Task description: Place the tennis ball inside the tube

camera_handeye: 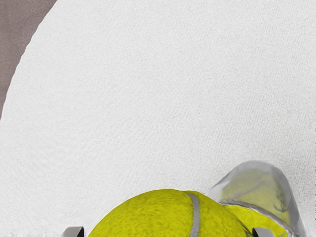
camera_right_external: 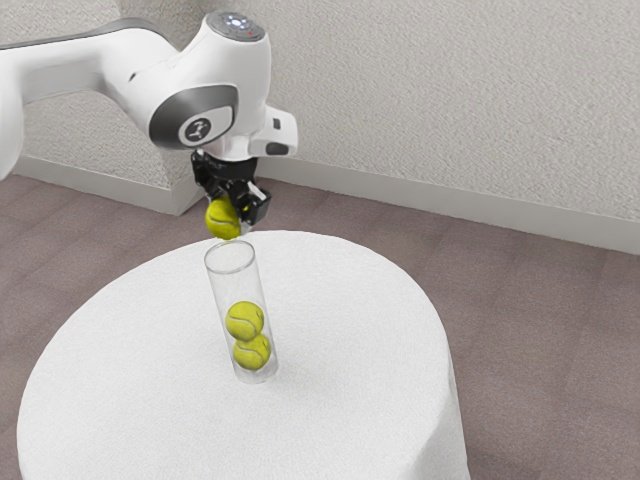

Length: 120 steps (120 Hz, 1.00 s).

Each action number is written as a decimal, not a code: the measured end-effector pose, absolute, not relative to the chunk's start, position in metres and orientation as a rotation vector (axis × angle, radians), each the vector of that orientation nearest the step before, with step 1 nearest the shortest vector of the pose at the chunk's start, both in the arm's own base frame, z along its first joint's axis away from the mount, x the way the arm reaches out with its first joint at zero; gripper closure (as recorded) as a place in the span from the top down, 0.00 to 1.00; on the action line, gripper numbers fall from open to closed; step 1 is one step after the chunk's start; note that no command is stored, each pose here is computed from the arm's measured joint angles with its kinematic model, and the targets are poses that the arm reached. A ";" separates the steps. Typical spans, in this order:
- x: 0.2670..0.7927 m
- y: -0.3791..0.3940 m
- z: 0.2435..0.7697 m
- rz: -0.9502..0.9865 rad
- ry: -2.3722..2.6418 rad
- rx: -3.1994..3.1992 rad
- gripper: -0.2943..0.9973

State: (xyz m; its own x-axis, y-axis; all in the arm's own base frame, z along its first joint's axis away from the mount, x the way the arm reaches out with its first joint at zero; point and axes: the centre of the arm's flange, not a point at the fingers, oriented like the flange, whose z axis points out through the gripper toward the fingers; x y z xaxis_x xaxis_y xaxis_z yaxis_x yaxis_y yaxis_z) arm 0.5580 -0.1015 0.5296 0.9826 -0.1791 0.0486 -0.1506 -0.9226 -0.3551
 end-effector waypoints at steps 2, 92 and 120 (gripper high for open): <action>0.557 -0.102 0.530 -0.111 0.232 -2.772 0.45; 0.550 -0.089 0.576 -0.104 0.032 -2.933 0.73; 0.548 0.083 0.606 -0.039 -0.338 -2.915 0.76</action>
State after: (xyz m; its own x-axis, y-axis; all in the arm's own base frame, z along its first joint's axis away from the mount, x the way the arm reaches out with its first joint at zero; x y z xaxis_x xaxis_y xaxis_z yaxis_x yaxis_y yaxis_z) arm 0.5481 0.0830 0.6056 0.9735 0.2234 0.0499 0.2289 -0.9525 -0.2008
